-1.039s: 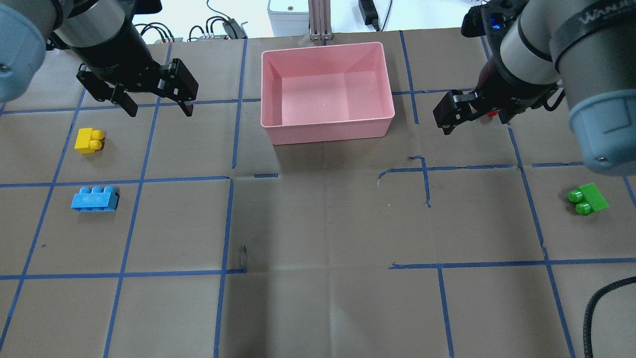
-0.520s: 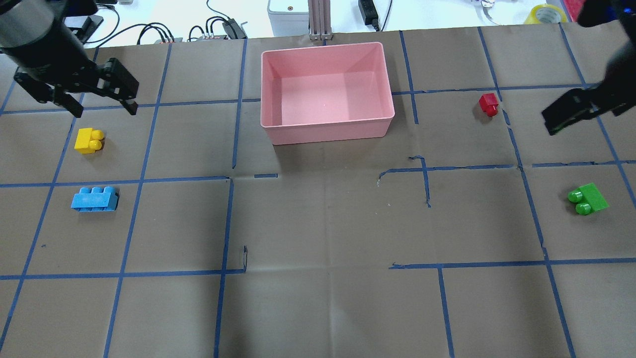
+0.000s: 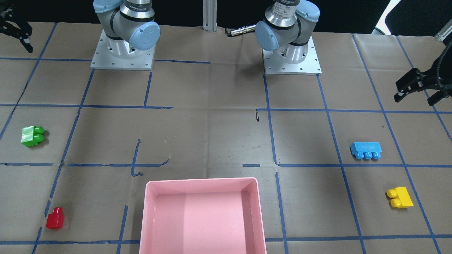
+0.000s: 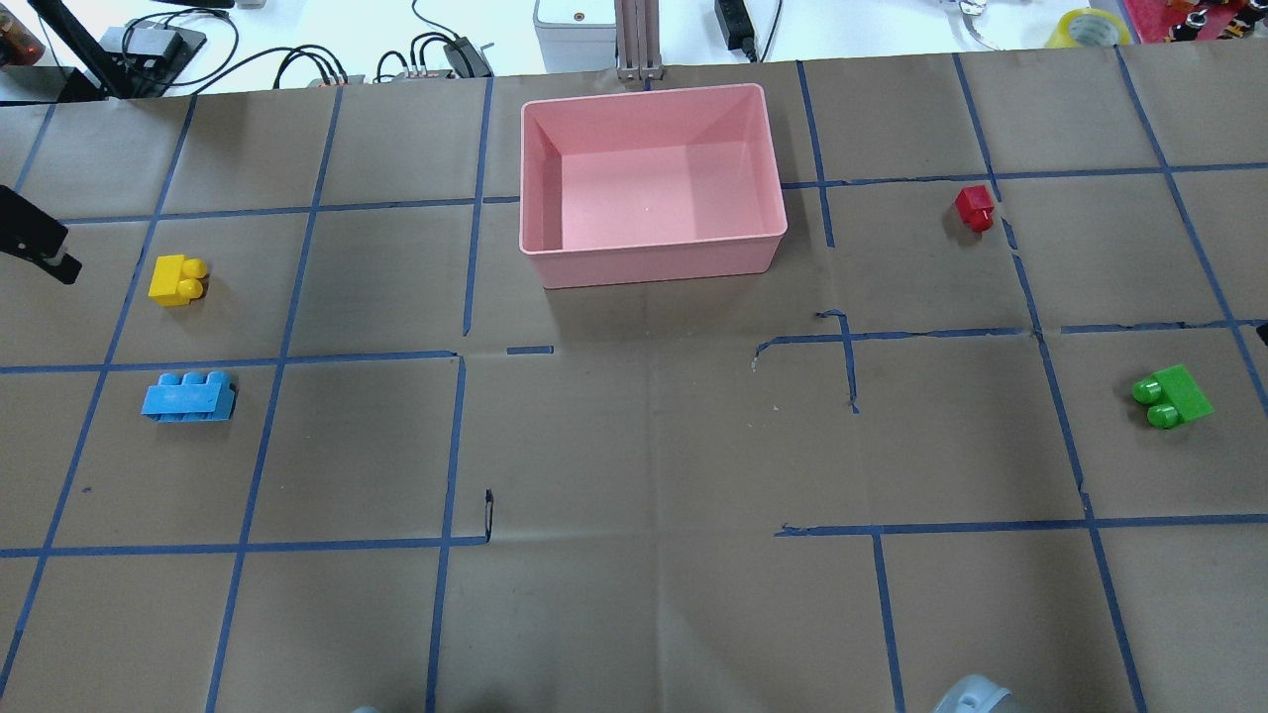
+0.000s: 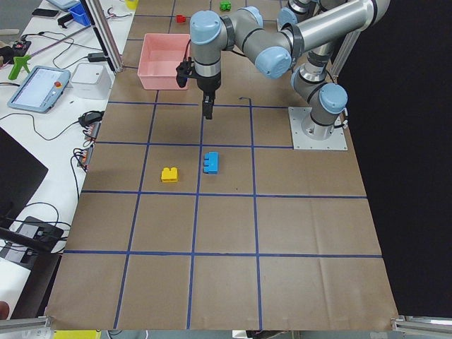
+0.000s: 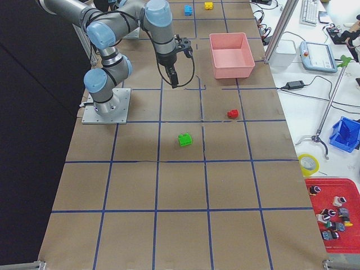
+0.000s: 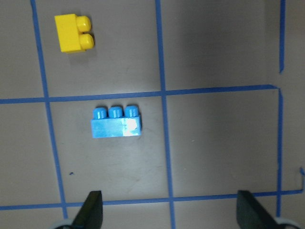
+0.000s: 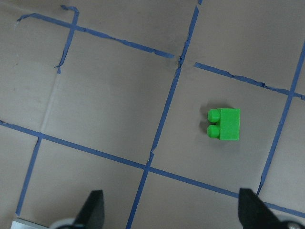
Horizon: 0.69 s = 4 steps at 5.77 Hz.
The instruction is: Put all blocks into box
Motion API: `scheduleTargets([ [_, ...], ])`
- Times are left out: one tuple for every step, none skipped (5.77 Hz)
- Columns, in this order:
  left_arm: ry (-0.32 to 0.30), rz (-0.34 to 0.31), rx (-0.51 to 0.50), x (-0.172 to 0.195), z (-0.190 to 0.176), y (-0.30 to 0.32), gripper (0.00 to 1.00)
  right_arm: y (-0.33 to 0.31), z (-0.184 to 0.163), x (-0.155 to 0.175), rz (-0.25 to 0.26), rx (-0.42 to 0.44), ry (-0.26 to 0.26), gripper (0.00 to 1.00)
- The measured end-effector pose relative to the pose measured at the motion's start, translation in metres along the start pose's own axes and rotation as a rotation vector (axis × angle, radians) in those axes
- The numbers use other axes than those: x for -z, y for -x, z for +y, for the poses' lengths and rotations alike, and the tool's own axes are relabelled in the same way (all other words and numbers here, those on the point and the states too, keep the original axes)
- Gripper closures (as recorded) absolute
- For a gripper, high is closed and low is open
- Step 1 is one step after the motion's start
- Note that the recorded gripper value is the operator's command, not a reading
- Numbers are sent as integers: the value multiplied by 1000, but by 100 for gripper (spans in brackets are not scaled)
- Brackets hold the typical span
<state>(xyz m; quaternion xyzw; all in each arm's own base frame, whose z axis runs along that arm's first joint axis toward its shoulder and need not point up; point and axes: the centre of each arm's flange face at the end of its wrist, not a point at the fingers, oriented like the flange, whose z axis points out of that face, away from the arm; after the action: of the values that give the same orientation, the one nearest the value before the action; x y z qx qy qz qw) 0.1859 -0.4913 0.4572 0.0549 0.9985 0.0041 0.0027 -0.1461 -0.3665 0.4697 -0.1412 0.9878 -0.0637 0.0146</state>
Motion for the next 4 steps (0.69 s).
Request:
scheduleTargets([
  [-7,-6,-19,-21,14,21,1,-22,23,-40,30,-41,-23,0],
  [-5,-3,-62,-40,21,26,1,-35,41,-78,64,-73,-39,0],
  [7,12,-167,-55,21,25,1,-49,49,-111,57,-96,-35,1],
  [14,23,-351,-62,19,19,1,-75,47,-146,36,-103,-28,1],
])
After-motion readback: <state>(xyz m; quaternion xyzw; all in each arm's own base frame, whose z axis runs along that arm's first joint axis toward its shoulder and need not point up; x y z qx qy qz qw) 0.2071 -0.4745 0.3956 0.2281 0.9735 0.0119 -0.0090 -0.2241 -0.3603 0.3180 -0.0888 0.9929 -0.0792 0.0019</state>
